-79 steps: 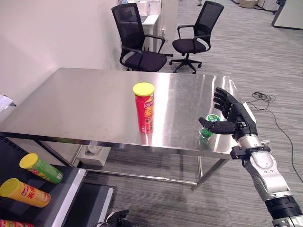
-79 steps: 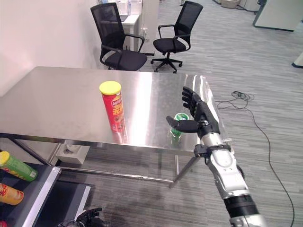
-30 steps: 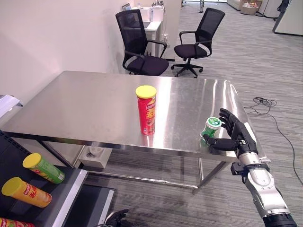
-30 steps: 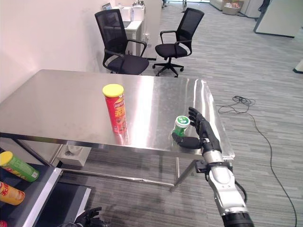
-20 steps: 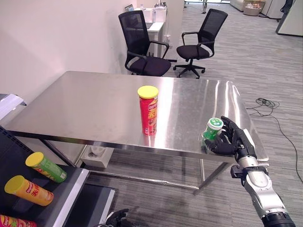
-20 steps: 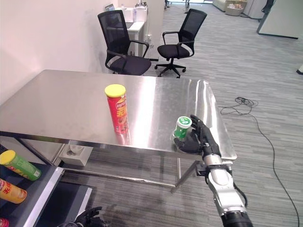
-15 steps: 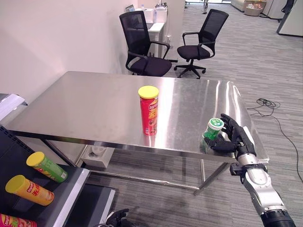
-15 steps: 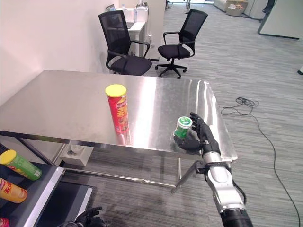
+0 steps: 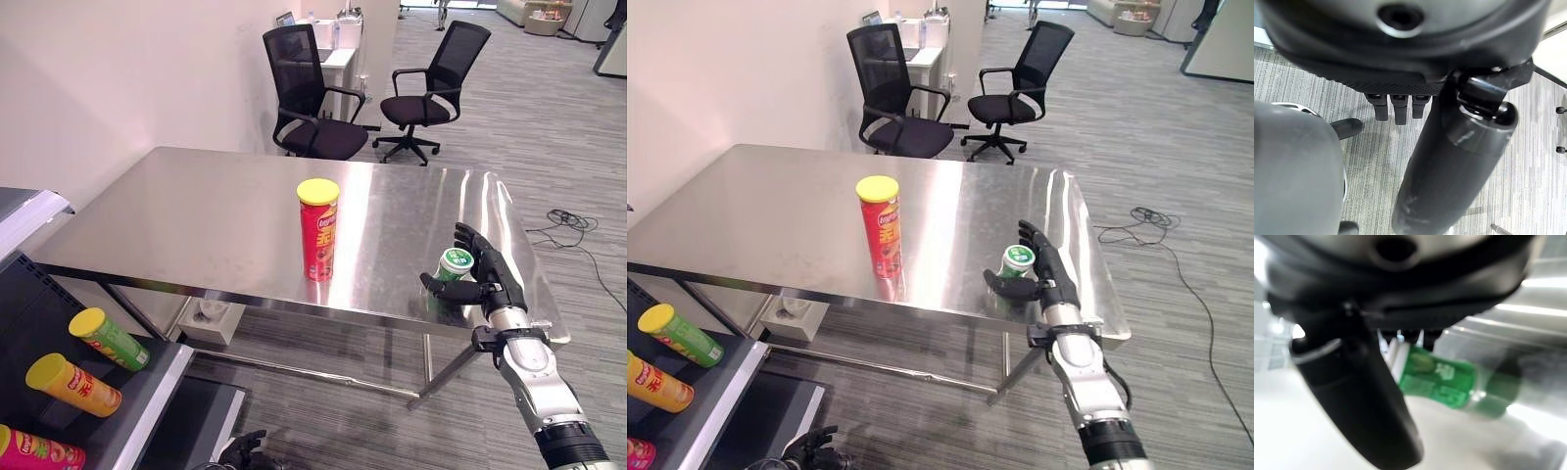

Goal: Put the goods on the table back onto the shelves and tidy them up.

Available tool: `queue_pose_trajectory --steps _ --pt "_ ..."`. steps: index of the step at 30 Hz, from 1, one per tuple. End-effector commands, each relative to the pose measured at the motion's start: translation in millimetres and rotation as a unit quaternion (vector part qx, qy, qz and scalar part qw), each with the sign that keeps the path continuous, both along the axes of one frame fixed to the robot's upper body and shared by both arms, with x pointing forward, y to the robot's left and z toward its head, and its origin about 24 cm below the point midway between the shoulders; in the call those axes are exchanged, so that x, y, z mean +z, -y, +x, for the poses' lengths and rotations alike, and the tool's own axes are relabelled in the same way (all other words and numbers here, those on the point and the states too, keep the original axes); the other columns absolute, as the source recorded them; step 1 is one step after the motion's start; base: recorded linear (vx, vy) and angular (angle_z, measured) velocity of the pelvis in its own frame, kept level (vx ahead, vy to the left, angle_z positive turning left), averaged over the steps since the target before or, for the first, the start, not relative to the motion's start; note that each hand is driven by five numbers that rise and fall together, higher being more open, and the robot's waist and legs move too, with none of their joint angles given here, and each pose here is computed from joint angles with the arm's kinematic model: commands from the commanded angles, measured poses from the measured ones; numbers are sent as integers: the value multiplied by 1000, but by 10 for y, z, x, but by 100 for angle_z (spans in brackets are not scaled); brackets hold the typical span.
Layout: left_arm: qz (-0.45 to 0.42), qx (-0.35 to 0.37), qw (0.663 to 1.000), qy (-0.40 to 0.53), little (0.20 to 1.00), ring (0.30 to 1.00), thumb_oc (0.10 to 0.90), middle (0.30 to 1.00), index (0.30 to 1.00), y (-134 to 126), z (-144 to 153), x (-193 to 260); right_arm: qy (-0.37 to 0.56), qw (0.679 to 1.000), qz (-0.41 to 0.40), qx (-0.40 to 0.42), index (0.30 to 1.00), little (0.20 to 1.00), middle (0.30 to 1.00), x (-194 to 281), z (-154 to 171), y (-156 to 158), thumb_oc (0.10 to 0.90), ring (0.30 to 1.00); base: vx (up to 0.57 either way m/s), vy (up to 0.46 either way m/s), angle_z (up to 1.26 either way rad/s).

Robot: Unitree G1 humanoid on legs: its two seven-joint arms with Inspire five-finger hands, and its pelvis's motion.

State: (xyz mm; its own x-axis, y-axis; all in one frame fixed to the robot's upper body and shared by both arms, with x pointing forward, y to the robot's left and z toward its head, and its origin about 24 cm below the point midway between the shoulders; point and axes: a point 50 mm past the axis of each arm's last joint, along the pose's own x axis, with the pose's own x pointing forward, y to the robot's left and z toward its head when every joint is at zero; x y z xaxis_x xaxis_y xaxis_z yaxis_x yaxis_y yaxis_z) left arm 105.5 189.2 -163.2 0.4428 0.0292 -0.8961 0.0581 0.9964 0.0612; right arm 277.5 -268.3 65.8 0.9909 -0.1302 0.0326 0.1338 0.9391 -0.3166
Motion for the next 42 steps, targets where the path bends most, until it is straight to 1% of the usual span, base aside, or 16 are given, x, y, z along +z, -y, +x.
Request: queue_pose_trajectory --steps 1,4,5,6,7,8,24,30,34,35,36,37,38,39,40,42 --pt "26 -29 999 23 900 900 800 900 900 -165 109 58 115 993 -22 3 900 900 900 566 288 -27 800 900 14 3 3" --pt "26 -27 999 24 900 900 800 900 900 -174 109 61 109 994 -29 0 900 900 900 552 296 -9 800 900 4 0 1" --pt "26 -28 999 24 900 900 800 900 900 -174 110 61 108 994 -32 -1 566 566 566 552 299 -5 577 566 0 0 0" --pt "27 -29 999 25 900 900 800 900 900 -174 112 62 107 994 -33 -2 566 566 566 550 304 -4 577 566 0 0 0" --pt "27 -30 999 24 900 900 800 900 900 -172 113 62 106 994 -33 -3 326 326 326 547 308 -3 417 326 16 5 4" --pt "27 -30 999 24 900 900 800 900 900 -168 112 61 107 994 -33 -4 300 300 300 548 312 -5 400 300 18 6 5" --pt "29 -25 999 23 900 900 800 900 900 -169 109 59 113 993 -30 -23 300 300 300 530 304 2 400 300 2 1 0" --pt "34 -28 999 29 900 900 800 900 900 -168 135 68 131 990 -28 -38 300 300 300 565 252 36 400 300 0 0 0" --pt "38 -26 998 32 900 900 800 900 900 -170 154 74 175 983 -2 -45 300 300 300 671 184 15 400 300 -14 8 0" --pt "41 -21 998 40 900 900 800 900 900 -183 184 89 220 975 18 -32 300 300 300 805 124 -57 400 300 -90 40 -1" --pt "45 -21 998 43 900 900 800 900 900 -197 200 97 242 970 30 -23 300 300 300 878 96 -97 400 300 -88 38 -4" --pt "45 -21 998 43 900 900 800 900 900 -198 202 98 242 969 30 -23 300 300 300 878 93 -97 400 300 -66 34 -9" --pt "48 -18 998 46 900 900 800 900 900 -205 217 105 262 964 42 -13 300 300 300 946 61 -132 400 300 -108 56 -19" --pt "51 -15 997 54 900 900 800 900 900 -240 243 127 304 951 51 21 300 300 300 1128 -16 -218 400 300 -116 52 -20" --pt "51 -15 997 54 900 900 800 900 900 -240 246 128 304 951 51 21 300 300 300 1130 -17 -218 400 300 -112 27 -20" --pt "56 -11 996 73 900 900 800 900 900 -269 344 176 348 934 63 49 300 300 300 1284 -149 -286 400 300 -34 -131 -5"
